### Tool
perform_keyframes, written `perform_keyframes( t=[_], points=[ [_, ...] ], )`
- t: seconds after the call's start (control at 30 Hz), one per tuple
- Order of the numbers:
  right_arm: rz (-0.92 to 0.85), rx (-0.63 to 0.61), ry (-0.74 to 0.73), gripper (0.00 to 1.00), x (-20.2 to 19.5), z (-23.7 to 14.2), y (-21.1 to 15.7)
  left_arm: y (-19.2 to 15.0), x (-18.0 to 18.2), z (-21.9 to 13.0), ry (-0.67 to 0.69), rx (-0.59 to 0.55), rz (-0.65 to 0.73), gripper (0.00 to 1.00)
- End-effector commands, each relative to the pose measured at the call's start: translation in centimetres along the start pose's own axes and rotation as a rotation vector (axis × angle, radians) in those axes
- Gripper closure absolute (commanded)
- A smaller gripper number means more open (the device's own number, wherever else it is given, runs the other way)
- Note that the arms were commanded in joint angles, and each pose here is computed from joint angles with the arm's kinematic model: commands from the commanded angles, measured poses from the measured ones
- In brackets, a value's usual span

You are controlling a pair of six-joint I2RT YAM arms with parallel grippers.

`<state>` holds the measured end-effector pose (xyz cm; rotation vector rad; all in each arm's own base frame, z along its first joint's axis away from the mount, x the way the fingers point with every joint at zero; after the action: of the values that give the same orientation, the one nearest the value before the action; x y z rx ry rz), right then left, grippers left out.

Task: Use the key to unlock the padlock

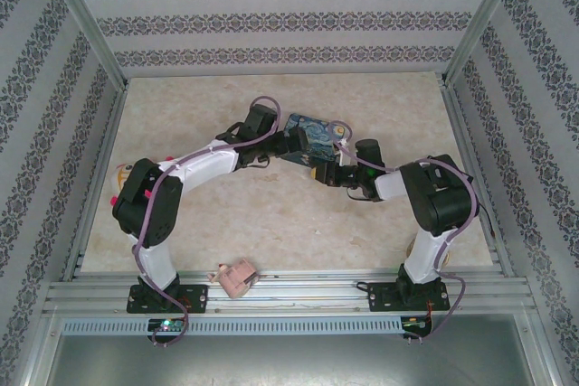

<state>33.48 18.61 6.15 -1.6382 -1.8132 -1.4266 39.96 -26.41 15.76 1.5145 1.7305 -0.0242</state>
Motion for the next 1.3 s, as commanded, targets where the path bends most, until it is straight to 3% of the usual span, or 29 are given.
perform_keyframes(
  t=[0.0,0.13,0.33,0.87,1.27],
  points=[
    [0.097,-0.025,-0.087,1.0,-1.0,0.1,-0.6,3.1,0.3,-0.1,0.148,-0.127,0.187,0.01],
    [0.128,-0.054,-0.112,1.0,-0.9,0.3,-0.3,3.6,1.6,2.2,0.274,-0.072,0.275,0.01],
    [0.159,-0.095,-0.143,1.0,-0.5,0.4,0.1,2.7,3.3,4.2,0.333,-0.033,0.282,0.01],
    [0.189,-0.177,-0.246,1.0,-0.6,-1.6,1.5,-2.0,4.1,3.9,0.329,0.046,0.283,0.57],
    [0.115,-0.173,-0.443,1.0,-1.0,-4.1,3.1,-6.3,1.8,1.9,0.234,0.043,0.184,0.68]
  ],
)
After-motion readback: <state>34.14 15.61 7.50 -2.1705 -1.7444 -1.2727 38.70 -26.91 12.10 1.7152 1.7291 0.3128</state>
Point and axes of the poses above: each hand's point on the last joint's axis, 136 mm out from that joint toward the fingers, its own z axis out along the fingers, its own x axis along the line the jaws close on, y = z × x, the point moved 4 cm from there along -z, back along the fingers, and after that the axes turned 1 degree about z, right-handed, at the moved point
